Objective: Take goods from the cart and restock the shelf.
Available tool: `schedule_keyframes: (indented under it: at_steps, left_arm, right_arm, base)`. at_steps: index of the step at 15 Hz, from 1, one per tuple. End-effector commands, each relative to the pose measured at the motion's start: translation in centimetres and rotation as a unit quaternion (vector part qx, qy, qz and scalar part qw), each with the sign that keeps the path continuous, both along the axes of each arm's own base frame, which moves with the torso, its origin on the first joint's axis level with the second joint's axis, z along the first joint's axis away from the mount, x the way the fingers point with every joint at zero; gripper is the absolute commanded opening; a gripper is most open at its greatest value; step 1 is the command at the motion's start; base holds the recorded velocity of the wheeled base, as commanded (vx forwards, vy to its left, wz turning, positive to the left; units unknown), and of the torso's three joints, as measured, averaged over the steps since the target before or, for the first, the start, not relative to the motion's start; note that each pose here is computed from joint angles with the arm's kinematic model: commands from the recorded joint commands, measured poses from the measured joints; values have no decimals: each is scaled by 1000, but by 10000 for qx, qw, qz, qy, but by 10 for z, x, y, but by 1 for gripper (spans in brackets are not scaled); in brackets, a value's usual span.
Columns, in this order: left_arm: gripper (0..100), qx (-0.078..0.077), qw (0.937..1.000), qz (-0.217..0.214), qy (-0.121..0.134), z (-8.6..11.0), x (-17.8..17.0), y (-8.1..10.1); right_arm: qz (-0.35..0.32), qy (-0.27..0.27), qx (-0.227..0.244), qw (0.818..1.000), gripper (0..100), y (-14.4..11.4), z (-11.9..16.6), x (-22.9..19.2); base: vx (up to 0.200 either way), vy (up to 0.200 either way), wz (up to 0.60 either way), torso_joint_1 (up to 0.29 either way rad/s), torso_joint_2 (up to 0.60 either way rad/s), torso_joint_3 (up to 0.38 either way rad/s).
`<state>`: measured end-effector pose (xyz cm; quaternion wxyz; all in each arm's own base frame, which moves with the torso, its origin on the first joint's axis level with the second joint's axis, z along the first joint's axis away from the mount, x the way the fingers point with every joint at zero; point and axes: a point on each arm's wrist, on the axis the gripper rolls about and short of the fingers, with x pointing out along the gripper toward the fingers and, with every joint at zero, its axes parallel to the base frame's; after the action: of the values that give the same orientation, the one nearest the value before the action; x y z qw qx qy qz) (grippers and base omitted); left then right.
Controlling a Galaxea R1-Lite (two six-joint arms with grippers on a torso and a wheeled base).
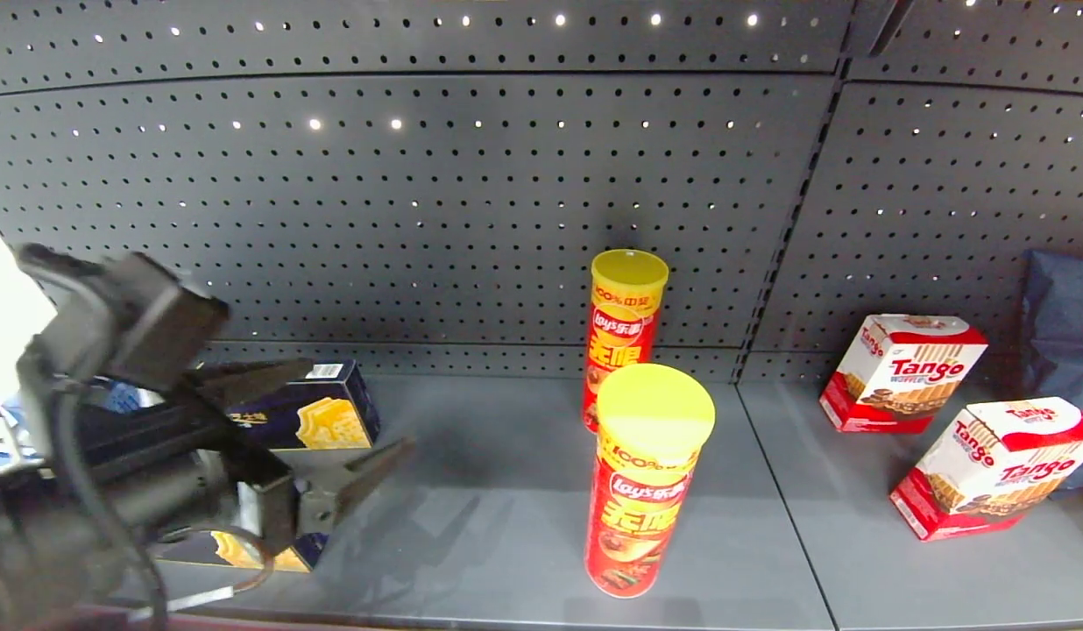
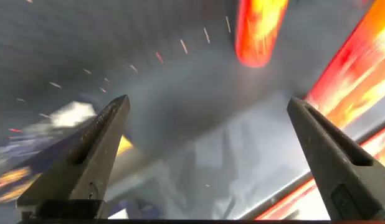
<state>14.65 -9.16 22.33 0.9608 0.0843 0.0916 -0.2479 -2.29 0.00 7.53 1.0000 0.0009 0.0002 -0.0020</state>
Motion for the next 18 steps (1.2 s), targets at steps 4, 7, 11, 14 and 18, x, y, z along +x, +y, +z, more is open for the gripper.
schedule_keyframes:
  at_steps: [4, 7, 11, 14, 18]
  left_arm:
    - [100, -1099, 9824, 672, -1349, -12, -110, 76]
    - [100, -952, 9699, 1799, -1333, -53, -130, 90]
    - [100, -998, 9547, 2502, -1262, -111, -149, 94]
    - [100, -824, 9578, 2641, -782, -132, -156, 95]
    - [100, -864, 9532, 2825, -644, -145, -164, 94]
  right_arm:
    - [-3, 6, -1, 10000, 100, 0, 0, 0]
    - [-3, -2, -1, 10000, 100, 0, 0, 0]
    - [-3, -2, -1, 10000, 100, 0, 0, 0]
    - [-3, 6, -1, 10000, 100, 0, 0, 0]
    - [-3, 6, -1, 10000, 100, 0, 0, 0]
  base:
    - [0, 0, 0, 0, 0, 0]
    - [0, 0, 0, 0, 0, 0]
    - [0, 0, 0, 0, 0, 0]
    - [0, 0, 0, 0, 0, 0]
    - [0, 0, 0, 0, 0, 0]
